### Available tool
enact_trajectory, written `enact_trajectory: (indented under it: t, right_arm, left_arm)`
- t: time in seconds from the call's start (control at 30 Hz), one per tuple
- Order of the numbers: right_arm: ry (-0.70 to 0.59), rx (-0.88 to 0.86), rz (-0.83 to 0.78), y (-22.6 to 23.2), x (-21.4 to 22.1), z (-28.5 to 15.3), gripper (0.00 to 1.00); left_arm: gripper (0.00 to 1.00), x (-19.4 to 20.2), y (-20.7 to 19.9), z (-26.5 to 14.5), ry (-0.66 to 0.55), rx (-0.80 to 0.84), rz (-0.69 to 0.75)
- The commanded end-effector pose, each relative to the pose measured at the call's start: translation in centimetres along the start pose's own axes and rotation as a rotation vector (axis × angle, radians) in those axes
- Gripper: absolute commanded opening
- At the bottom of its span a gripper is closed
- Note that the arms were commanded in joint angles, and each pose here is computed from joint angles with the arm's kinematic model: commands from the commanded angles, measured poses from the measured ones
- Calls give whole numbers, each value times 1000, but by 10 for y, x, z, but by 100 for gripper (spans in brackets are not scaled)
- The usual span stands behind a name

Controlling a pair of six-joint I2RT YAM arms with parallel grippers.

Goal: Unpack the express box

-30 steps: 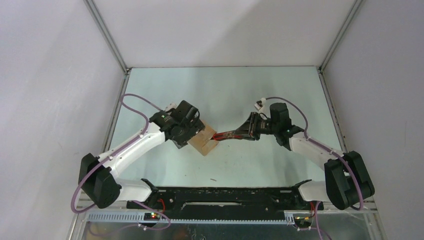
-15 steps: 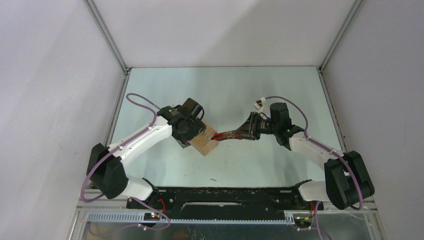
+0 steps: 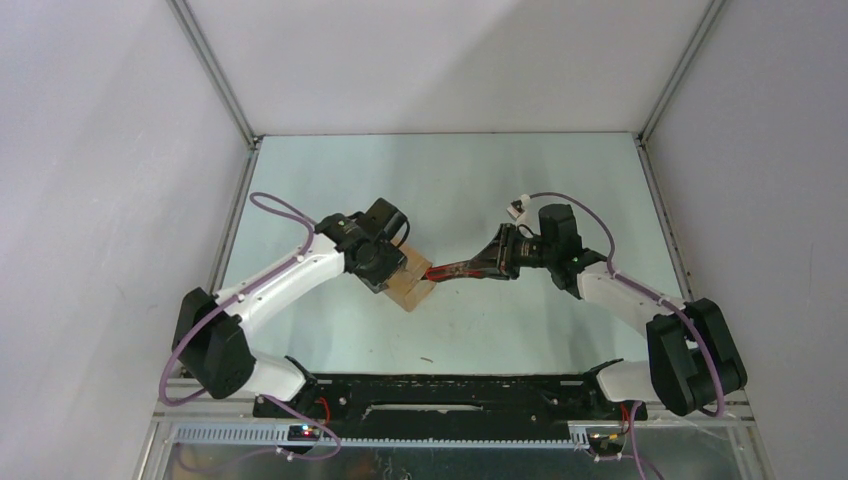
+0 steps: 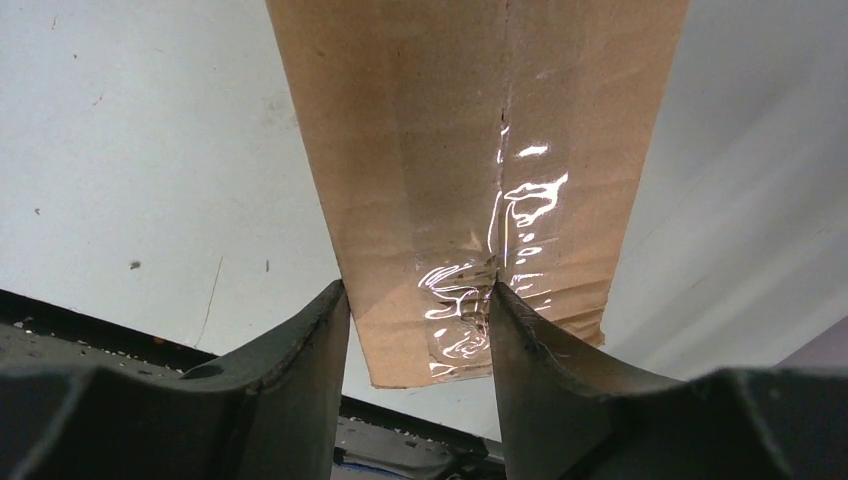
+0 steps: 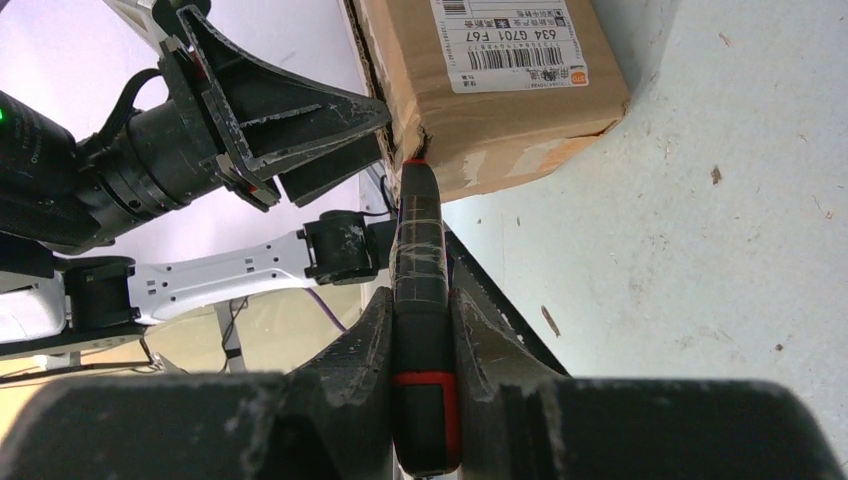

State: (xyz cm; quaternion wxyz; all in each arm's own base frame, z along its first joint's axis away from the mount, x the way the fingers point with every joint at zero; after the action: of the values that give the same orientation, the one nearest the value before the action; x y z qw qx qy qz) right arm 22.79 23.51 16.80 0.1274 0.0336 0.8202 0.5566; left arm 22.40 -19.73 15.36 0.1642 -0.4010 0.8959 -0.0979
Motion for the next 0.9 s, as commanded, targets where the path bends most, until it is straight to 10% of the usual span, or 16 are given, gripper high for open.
enact_trajectory:
  t: [0.0, 0.87]
  right_arm:
    - [-29, 31, 10, -1, -5, 1, 0]
    - [-46, 38, 99, 9, 20, -14, 0]
  left_arm:
    - [42, 3, 1, -11, -1, 12, -53]
    - [30, -10, -3, -10, -62, 54, -178]
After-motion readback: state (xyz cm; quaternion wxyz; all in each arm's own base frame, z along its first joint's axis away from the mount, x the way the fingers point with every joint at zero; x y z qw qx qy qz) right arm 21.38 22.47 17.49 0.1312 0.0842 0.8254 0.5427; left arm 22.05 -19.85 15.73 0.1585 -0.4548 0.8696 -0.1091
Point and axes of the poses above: each gripper's point midway between its finger pads, its own z axis out along the fingers, its own y axis along the line the jaws close on, x = y × z, the point moved 3 cm from there along -z, back along the fingers, and after that the axes turned 1 degree about -z, right-handed, at the moved point
